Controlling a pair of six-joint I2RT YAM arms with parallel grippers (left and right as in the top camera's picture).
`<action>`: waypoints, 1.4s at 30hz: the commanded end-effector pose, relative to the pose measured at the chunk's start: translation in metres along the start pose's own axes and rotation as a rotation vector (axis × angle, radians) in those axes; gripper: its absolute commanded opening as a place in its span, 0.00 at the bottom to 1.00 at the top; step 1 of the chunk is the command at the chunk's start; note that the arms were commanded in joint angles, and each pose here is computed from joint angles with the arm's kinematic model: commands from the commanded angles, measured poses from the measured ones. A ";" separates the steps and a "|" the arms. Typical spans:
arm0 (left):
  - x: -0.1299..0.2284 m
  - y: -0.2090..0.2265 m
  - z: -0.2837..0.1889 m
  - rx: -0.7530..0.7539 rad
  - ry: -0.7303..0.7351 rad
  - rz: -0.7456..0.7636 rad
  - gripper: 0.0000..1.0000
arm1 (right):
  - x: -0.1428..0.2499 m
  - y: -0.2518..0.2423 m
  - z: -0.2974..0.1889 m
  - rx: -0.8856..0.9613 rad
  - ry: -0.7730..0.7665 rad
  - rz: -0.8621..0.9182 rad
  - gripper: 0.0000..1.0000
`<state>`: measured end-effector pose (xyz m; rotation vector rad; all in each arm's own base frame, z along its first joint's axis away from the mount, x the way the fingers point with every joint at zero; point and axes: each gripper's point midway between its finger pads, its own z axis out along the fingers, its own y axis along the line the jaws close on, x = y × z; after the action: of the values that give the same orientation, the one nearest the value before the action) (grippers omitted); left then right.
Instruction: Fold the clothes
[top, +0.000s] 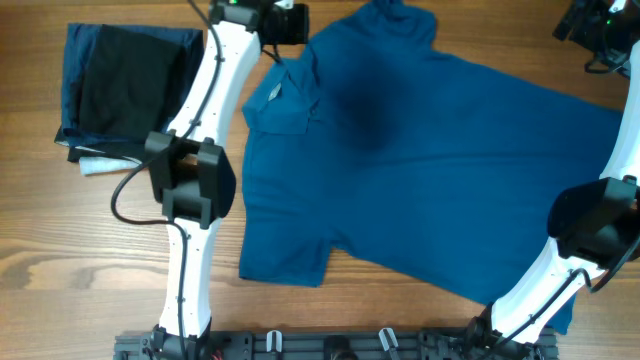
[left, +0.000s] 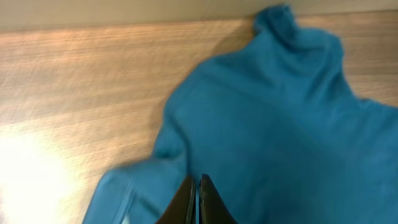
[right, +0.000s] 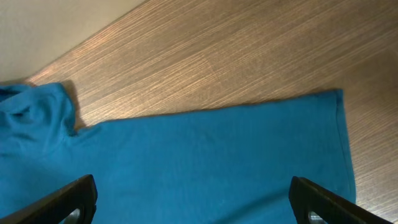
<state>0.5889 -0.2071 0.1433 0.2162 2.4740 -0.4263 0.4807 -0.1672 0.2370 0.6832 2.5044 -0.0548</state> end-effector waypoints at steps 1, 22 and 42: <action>0.012 -0.005 0.039 -0.004 0.007 0.050 0.04 | 0.004 0.004 0.007 -0.002 0.018 0.007 1.00; 0.096 0.088 0.121 -0.338 0.190 0.081 0.04 | 0.003 0.004 0.007 -0.002 0.014 0.007 1.00; 0.113 0.200 0.078 -0.456 0.227 -0.428 0.04 | 0.003 0.004 0.007 -0.002 0.014 0.007 1.00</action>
<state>0.6071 -0.0532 0.0029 -0.3852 2.6790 0.0103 0.4815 -0.1647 0.2370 0.6768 2.5060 -0.0525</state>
